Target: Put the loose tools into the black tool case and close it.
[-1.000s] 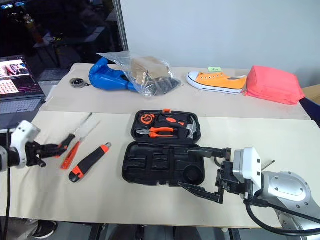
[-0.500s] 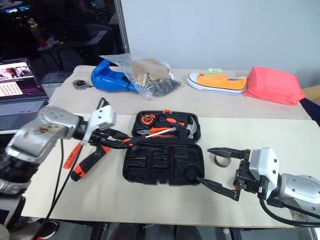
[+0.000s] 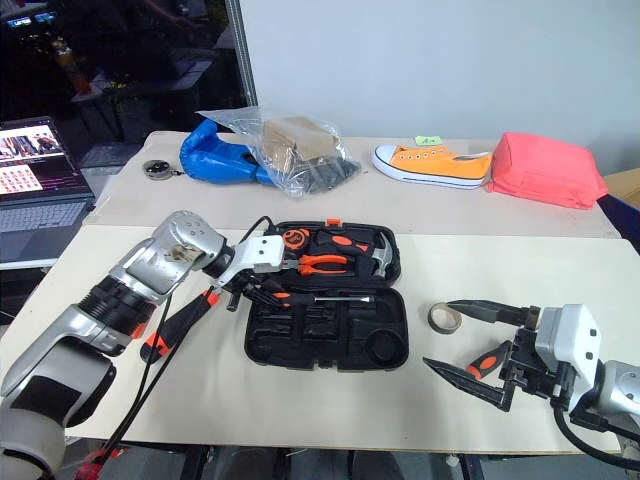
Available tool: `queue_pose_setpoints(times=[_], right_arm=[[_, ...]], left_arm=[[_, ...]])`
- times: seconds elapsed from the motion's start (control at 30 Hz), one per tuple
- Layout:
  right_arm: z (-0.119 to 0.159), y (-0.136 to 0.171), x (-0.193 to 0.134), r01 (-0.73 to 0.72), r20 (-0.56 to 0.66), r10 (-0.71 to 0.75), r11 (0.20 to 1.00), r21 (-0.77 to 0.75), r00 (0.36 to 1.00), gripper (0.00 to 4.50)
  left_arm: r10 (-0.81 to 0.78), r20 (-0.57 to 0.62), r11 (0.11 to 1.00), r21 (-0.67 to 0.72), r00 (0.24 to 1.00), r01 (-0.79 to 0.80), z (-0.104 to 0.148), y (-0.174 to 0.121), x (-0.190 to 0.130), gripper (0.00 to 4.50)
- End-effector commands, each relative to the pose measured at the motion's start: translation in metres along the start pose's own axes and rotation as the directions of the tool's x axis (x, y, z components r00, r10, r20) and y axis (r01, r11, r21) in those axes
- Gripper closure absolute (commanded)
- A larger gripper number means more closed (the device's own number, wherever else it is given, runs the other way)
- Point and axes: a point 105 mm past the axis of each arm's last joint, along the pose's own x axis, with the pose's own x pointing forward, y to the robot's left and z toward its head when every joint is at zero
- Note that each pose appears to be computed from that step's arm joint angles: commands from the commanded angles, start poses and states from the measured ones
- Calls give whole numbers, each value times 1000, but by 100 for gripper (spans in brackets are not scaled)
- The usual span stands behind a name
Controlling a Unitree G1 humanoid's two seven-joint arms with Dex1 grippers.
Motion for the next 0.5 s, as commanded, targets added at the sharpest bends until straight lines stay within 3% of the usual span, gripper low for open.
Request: queue_pose_setpoints(times=[0.03,0.3,0.33,0.5], right_arm=[[12,-8,-1,6,27,-4,998,-59,1000,0],[18,-11,6,-9,40,12,997,-80,999,0],[18,-11,6,-10,40,13,997,-81,999,0],[19,-10,7,-13,43,17,996,-84,999,0]], left_arm=[[42,-25,999,29,999,-41,7,11,-6,365],[51,-56,998,49,997,-48,5,20,2,365],[64,-50,997,55,997,-61,6,22,2,315],[109,25,992,64,994,-110,17,25,-17,154]])
